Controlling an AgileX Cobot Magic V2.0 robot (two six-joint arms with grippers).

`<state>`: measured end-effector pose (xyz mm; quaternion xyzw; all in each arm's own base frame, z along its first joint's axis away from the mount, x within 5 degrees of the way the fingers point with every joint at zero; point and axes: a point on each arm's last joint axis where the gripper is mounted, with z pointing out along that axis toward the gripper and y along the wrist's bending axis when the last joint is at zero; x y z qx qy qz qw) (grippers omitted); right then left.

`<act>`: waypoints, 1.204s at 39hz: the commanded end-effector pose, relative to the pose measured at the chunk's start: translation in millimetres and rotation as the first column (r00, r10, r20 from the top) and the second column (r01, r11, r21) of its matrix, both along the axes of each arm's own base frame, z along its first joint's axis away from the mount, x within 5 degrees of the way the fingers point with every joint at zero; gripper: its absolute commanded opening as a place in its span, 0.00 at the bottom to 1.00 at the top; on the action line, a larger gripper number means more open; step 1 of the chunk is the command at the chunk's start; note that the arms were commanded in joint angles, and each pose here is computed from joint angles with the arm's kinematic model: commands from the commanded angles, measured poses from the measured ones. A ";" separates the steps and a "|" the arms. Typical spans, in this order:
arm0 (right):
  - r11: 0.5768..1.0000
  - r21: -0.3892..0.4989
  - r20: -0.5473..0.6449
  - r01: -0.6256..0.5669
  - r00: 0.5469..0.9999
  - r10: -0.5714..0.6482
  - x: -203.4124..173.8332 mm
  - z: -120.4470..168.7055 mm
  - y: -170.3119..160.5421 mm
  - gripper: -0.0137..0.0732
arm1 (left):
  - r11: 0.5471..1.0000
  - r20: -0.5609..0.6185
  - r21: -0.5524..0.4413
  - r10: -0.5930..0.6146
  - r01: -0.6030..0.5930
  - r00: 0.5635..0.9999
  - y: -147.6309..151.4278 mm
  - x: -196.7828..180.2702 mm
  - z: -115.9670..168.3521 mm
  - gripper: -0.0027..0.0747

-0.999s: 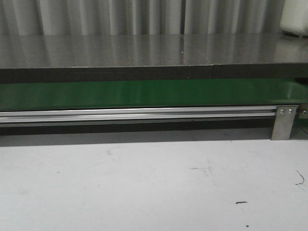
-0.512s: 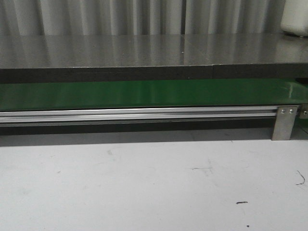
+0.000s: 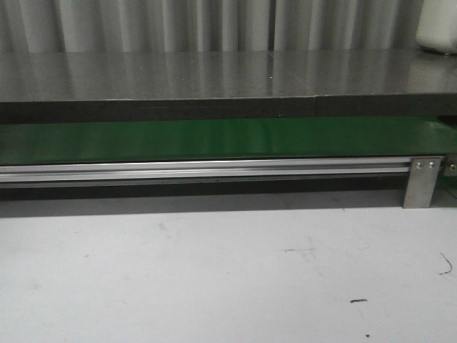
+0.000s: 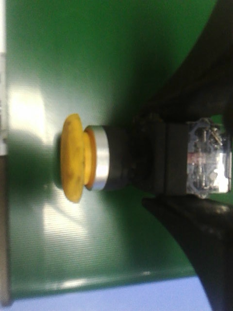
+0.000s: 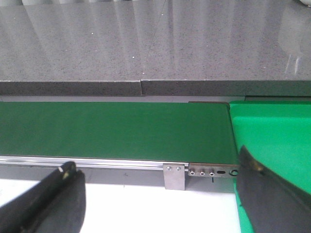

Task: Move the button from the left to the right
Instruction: 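Lower the button onto the green conveyor belt and open the left gripper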

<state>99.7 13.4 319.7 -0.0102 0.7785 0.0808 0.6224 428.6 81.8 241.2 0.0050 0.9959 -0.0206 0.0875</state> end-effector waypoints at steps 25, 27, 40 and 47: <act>1.000 0.012 0.100 0.014 0.995 -0.015 1.7 17.8 -1.1 0.90 | 0.999 0.206 -0.030 -0.015 0.022 0.979 -24.3 -29.2 95.1 0.86; 1.000 0.012 0.100 0.014 0.995 -0.015 1.7 17.8 -1.1 0.90 | 0.999 0.234 -0.024 -0.023 0.029 0.972 -27.8 -33.3 106.0 0.86; 1.000 0.012 0.100 0.014 0.995 -0.015 1.7 17.8 -1.1 0.90 | 0.996 0.355 0.003 -0.081 0.085 0.931 -53.2 -62.5 155.5 0.07; 1.000 0.012 0.100 0.014 0.995 -0.015 1.7 17.8 -1.1 0.90 | 0.989 0.402 0.014 -0.138 0.144 0.905 -76.1 -81.3 175.5 0.01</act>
